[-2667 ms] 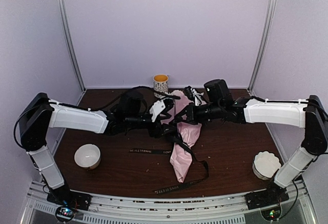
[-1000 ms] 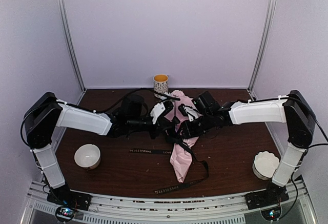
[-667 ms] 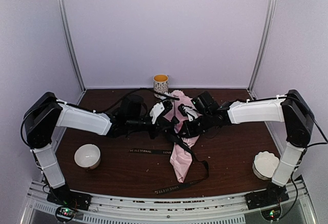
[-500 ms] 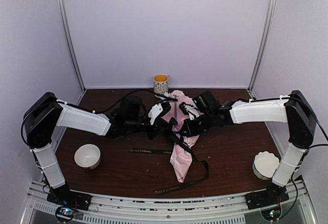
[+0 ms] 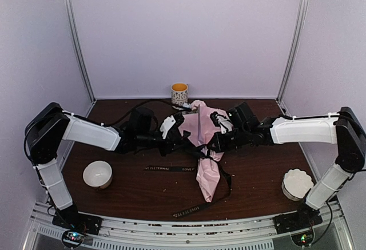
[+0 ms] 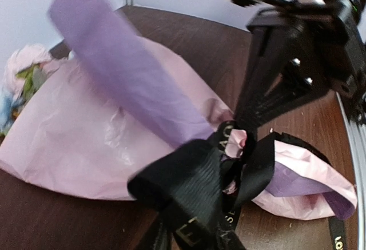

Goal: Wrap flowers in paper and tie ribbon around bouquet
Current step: Cross the half-tied ribbon over the folded bouquet.

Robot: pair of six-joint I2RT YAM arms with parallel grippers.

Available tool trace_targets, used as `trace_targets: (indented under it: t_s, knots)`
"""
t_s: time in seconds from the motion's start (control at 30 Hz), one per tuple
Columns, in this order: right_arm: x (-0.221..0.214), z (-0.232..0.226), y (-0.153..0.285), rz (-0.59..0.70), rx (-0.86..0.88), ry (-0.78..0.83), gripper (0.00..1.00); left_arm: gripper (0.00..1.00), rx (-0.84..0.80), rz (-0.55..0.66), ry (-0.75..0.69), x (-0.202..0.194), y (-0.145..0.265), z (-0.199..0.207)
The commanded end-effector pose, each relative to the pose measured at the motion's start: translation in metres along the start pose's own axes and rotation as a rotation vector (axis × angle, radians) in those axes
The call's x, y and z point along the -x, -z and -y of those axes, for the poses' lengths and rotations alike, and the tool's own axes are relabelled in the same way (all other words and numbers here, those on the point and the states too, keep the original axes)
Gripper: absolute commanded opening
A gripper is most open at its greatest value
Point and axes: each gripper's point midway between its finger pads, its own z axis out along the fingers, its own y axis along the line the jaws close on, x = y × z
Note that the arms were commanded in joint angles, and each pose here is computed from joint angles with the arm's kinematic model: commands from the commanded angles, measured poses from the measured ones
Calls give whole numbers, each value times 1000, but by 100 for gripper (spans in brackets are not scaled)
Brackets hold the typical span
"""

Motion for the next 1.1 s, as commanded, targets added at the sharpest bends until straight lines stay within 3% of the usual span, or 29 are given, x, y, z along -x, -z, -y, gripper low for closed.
trace_targets:
  t_s: [0.0,0.07,0.17,0.23,0.33,0.37,0.47,0.57,0.67,0.83,0.97,1.07]
  knots:
    - [13,-8,4,54,44,-7,0,35,42,2,135,-8,6,-26]
    - [11,-8,4,50,43,-6,0,50,114,18,199,-14,18,-44]
    - [11,-9,6,55,46,-4,0,63,185,113,219,-6,39,-63]
    - [11,-9,6,54,47,-1,0,71,192,143,222,-2,48,-66]
    - [12,-11,6,51,57,2,0,95,152,154,196,5,52,-59]
    - [12,-12,6,52,61,2,0,97,150,187,172,12,56,-56]
    - [12,-13,7,52,66,5,0,98,144,336,16,38,80,-34]
    - [12,-14,5,44,72,7,0,98,132,269,-240,51,71,-12]
    - [12,-14,5,42,71,11,0,98,18,171,-381,55,54,10]
    - [13,-17,4,45,92,7,0,98,-181,-25,-435,30,17,17]
    - [17,-22,2,50,115,6,0,96,-219,-74,-487,14,-6,22]
    - [18,-23,1,45,117,11,0,82,-245,-117,-512,3,-21,27]
